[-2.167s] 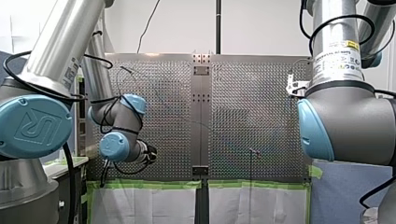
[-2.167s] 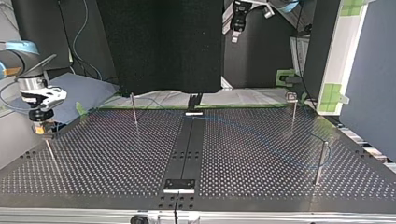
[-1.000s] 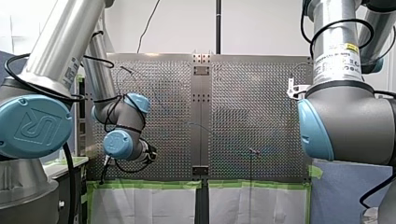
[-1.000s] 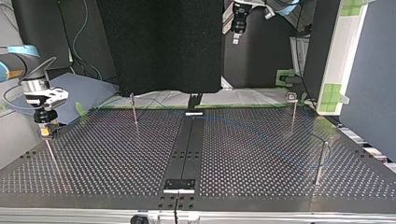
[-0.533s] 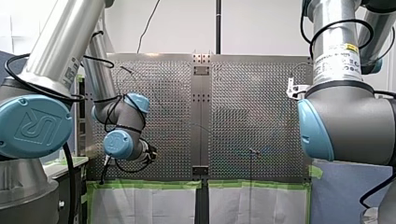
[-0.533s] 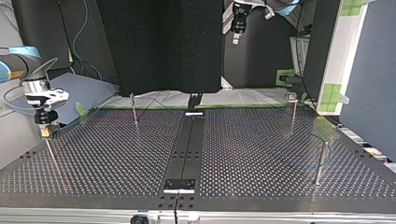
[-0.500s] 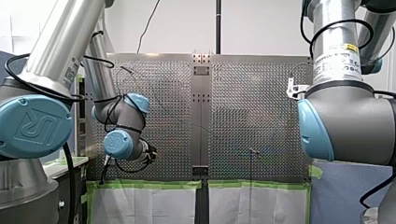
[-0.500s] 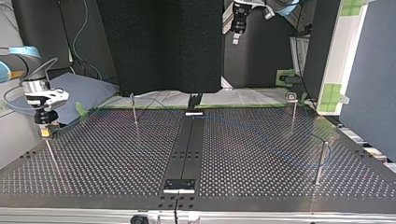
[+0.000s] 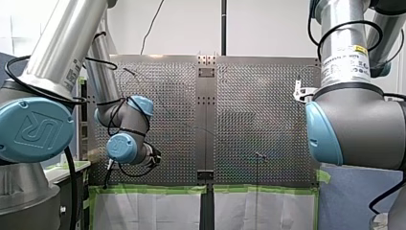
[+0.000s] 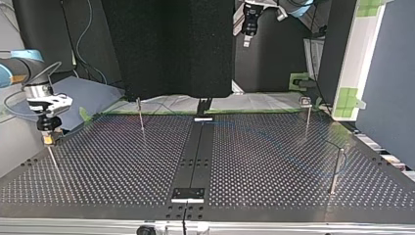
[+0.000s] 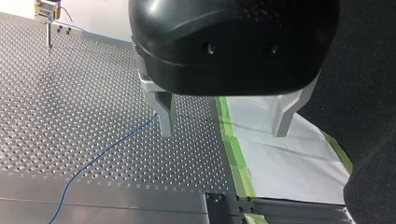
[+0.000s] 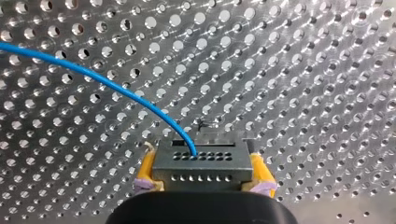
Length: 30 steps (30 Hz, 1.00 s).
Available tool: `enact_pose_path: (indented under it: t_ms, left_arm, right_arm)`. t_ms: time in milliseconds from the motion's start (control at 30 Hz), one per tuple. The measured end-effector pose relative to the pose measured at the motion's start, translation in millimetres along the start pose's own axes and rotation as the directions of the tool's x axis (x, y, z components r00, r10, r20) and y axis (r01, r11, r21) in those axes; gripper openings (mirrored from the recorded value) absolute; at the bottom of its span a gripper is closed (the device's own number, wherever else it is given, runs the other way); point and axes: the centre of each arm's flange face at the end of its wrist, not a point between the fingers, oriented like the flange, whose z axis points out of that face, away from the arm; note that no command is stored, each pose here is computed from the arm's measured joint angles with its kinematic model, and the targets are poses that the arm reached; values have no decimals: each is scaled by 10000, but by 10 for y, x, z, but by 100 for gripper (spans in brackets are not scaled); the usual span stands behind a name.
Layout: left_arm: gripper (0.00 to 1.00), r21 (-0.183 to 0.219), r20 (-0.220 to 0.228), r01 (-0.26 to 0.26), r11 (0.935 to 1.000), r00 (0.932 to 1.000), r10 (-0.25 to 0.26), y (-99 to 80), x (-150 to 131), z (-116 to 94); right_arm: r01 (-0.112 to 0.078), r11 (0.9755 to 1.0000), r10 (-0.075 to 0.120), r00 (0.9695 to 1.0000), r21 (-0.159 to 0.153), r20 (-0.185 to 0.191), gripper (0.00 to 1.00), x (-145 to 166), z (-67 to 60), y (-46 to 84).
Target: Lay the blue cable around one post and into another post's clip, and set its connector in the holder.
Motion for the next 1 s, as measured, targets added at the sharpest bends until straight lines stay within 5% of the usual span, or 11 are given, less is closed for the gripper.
enact_pose_path:
  t_ms: [1000]
  left_arm:
    - [100, -9, 10, 6, 10000, 10000, -6, -1, -3, 2]
  right_arm:
    - [54, 9997, -55, 10000, 242, 13, 0, 31, 40, -56]
